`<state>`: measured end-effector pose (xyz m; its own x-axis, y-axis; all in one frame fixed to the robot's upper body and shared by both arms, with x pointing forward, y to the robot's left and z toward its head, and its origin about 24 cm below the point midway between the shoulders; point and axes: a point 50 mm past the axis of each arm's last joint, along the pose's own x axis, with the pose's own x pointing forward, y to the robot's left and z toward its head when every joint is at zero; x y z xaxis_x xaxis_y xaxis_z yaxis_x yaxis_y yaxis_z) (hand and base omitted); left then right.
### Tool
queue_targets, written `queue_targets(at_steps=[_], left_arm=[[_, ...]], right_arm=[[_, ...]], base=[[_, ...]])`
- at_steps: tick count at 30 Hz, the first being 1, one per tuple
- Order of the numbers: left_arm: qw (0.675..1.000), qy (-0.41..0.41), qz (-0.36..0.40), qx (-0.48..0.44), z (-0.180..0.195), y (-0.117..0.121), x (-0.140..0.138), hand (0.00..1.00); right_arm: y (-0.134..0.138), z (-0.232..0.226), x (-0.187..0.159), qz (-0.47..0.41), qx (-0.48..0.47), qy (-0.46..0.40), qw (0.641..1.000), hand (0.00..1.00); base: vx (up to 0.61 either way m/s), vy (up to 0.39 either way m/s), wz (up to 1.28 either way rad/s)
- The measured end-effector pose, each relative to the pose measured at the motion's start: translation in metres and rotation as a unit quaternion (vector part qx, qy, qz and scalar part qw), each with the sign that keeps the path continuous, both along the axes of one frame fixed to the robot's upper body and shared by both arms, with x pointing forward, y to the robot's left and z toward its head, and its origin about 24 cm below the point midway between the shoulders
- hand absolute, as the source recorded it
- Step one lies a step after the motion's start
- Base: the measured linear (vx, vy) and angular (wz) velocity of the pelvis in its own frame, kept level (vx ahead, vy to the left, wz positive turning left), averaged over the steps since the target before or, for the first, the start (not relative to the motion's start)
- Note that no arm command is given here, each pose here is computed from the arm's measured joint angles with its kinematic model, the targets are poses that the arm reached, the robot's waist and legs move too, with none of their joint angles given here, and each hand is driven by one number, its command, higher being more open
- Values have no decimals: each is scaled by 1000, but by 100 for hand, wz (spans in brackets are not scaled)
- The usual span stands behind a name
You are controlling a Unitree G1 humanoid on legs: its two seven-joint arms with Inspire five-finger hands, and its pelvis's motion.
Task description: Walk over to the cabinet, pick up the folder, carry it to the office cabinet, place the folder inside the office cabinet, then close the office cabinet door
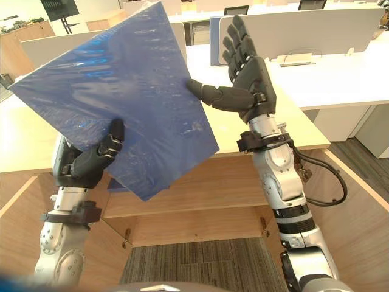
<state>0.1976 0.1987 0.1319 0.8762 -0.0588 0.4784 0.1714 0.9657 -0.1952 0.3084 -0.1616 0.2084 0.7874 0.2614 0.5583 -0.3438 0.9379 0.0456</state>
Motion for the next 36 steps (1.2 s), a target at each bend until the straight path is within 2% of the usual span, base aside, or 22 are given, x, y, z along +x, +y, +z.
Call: queue_targets(at_steps=[6,10,19,20,26,27,33,36], left_arm=[[1000,5,-11,7,1,1,1,0],[998,10,-64,4,-1,-11,2,0],[997,8,-78,10,1,-8,2,0],[997,8,-80,11,1,-9,1,0],[996,13,-90,18,0,-9,2,0],[995,14,-92,17,0,-10,2,100],[995,39,-97,-2,-10,-4,5,100],[990,55,-128,-1,-16,-3,6,100]], right_arm=[[8,-4,5,75,-29,33,996,100],[27,0,2,171,-77,33,982,100],[20,10,2,229,-149,45,961,100],[19,9,2,235,-148,52,959,0],[16,9,2,250,-174,70,950,0],[15,9,2,252,-179,72,948,0],[12,5,-1,274,-191,87,938,0],[10,3,-1,270,-201,97,937,0]], base=[[0,8,2],[-4,7,8],[3,4,4],[0,0,0],[0,0,0],[0,0,0],[0,0,0],[0,0,0]])
